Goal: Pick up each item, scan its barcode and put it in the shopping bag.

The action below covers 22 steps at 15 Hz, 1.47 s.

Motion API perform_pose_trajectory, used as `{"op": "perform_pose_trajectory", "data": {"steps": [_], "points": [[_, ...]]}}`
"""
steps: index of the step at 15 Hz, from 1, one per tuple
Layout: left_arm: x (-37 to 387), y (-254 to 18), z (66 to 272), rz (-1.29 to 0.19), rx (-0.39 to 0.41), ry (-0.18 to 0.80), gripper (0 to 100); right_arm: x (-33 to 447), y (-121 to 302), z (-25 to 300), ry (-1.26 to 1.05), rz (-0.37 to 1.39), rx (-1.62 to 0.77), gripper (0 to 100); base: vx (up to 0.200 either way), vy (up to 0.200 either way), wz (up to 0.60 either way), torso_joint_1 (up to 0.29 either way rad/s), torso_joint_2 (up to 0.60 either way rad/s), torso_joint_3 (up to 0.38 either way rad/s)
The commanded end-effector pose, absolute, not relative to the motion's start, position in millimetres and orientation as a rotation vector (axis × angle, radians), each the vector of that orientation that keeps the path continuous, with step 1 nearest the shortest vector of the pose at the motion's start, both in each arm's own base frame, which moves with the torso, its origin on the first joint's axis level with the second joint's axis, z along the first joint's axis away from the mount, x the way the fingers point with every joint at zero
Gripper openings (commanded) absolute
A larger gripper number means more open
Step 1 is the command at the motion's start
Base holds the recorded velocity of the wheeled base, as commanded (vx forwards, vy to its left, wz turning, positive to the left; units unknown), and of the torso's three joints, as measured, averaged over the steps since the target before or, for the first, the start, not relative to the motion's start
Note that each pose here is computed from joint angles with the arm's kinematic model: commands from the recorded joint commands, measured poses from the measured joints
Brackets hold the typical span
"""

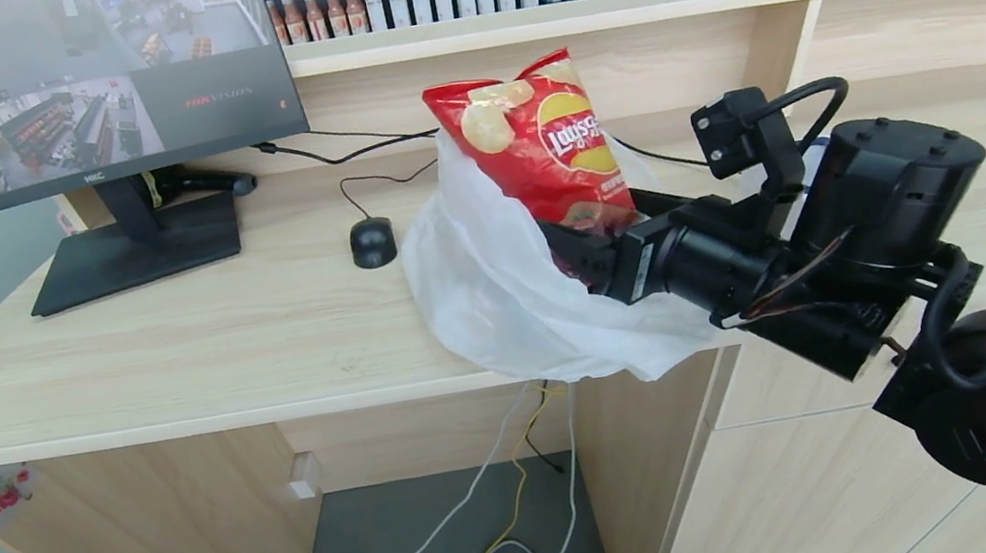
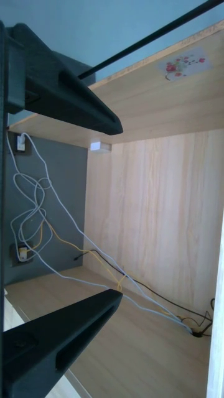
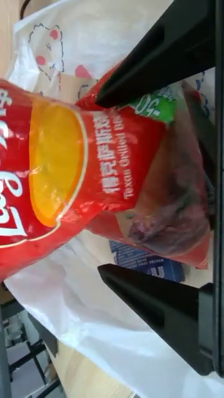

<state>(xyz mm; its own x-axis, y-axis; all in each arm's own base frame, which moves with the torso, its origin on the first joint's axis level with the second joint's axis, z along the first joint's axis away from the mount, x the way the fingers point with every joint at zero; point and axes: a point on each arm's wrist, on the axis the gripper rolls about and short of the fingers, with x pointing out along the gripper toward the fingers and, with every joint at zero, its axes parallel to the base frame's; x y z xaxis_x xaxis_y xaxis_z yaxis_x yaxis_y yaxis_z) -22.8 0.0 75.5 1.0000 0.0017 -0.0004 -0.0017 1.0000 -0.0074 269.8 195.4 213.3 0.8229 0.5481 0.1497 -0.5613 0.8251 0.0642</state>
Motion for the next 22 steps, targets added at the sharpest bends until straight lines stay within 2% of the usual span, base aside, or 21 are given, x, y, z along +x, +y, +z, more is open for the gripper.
{"op": "perform_pose_trajectory", "data": {"steps": [1, 7, 12, 13, 15, 16, 19, 22], "points": [[-22.8, 0.0, 75.5, 0.002, -0.008, 0.000, 100, 256.0, 187.5, 226.9, -0.164, 0.597, 0.118, 100, 0.000, 0.000, 0.00, 0.000, 0.00, 0.000], [-22.8, 0.0, 75.5, 0.002, -0.006, 0.000, 100, 231.2, 168.7, 241.2, -0.205, 0.596, 0.134, 100, 0.000, 0.000, 0.00, 0.000, 0.00, 0.000], [-22.8, 0.0, 75.5, 0.002, -0.006, 0.000, 100, 158.2, 114.7, 259.6, -0.304, 0.598, 0.170, 100, 0.000, 0.000, 0.00, 0.000, 0.00, 0.000], [-22.8, 0.1, 75.3, 0.000, -0.003, 0.002, 100, 119.9, 86.1, 256.7, -0.347, 0.591, 0.184, 100, 0.000, 0.000, 0.00, 0.000, 0.00, 0.000], [-22.8, 0.1, 75.3, 0.000, 0.000, 0.002, 100, 85.1, 60.8, 239.6, -0.339, 0.588, 0.183, 100, 0.000, 0.000, 0.00, 0.000, 0.00, 0.000], [-22.8, 0.1, 75.3, 0.000, 0.002, 0.002, 100, 58.7, 40.8, 218.7, -0.345, 0.578, 0.177, 100, 0.000, 0.000, 0.00, 0.000, 0.00, 0.000], [-22.8, 0.1, 75.5, 0.000, -0.005, 0.000, 100, 35.0, 23.5, 173.6, -0.304, 0.566, 0.126, 100, 0.000, 0.000, 0.00, 0.000, 0.00, 0.000], [-22.8, 0.0, 75.3, 0.002, -0.003, 0.002, 100, 32.8, 21.0, 157.3, -0.246, 0.522, 0.009, 100, 0.000, 0.000, 0.00, 0.000, 0.00, 0.000]]}}
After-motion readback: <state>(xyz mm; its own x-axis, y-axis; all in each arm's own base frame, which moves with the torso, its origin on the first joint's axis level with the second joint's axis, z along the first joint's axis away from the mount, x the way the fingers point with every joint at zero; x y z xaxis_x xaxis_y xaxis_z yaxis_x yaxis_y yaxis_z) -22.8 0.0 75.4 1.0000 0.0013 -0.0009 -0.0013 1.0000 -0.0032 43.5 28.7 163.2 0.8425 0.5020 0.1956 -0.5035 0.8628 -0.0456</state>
